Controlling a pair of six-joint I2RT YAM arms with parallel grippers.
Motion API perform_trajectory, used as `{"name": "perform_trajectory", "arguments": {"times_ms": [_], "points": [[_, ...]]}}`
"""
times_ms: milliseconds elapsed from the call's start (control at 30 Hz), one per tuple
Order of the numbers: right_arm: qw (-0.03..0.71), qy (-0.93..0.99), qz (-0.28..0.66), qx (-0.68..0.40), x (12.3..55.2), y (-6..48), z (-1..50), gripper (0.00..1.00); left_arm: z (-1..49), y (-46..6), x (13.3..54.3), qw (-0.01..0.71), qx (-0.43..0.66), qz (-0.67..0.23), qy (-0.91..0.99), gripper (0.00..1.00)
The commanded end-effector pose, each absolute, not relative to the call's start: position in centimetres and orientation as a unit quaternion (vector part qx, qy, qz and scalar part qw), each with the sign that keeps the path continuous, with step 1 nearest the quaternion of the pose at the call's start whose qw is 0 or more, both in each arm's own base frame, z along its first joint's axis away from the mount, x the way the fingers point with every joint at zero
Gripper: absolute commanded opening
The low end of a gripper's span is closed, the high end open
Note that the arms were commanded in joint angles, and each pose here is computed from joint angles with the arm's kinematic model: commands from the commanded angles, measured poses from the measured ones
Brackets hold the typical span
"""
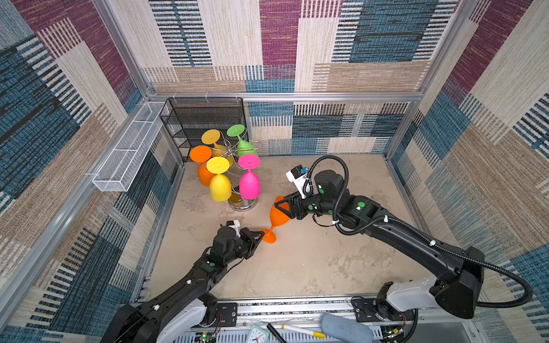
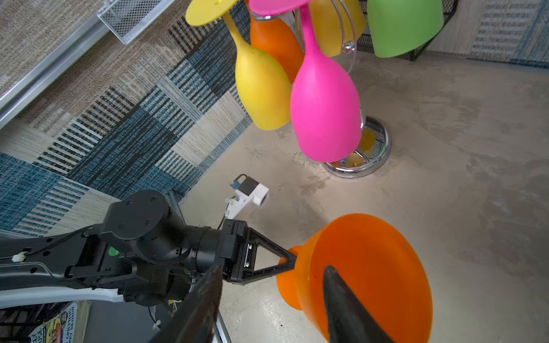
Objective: Take the wine glass off the wine glass rack
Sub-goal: Pick up the wine glass from the wine glass rack.
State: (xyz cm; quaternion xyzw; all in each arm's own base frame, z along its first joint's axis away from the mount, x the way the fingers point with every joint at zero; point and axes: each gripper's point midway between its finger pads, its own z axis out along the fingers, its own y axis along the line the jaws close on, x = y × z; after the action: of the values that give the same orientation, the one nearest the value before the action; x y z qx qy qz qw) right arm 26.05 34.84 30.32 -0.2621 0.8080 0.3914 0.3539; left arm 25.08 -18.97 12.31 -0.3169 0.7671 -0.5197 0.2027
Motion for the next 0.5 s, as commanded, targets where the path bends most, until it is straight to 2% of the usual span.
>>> {"name": "perform_trajectory", "arguments": {"times_ms": [0, 167, 467], "points": [[0.337, 0.824, 0.379, -0.252, 26.2, 34.6, 29.6, 0.55, 14.1, -19.5, 25.7, 0.229, -0.286, -0.545, 0.754, 0.00], [0.329, 0.832, 0.367, -0.254, 26.4, 34.6, 29.1, 0.49, 14.4, -19.7, 26.0, 0.234, -0.281, -0.552, 0.750, 0.00], [0.318, 0.838, 0.353, -0.269, 26.4, 34.7, 28.2, 0.33, 14.9, -20.1, 26.5, 0.238, -0.276, -0.562, 0.742, 0.00]]}}
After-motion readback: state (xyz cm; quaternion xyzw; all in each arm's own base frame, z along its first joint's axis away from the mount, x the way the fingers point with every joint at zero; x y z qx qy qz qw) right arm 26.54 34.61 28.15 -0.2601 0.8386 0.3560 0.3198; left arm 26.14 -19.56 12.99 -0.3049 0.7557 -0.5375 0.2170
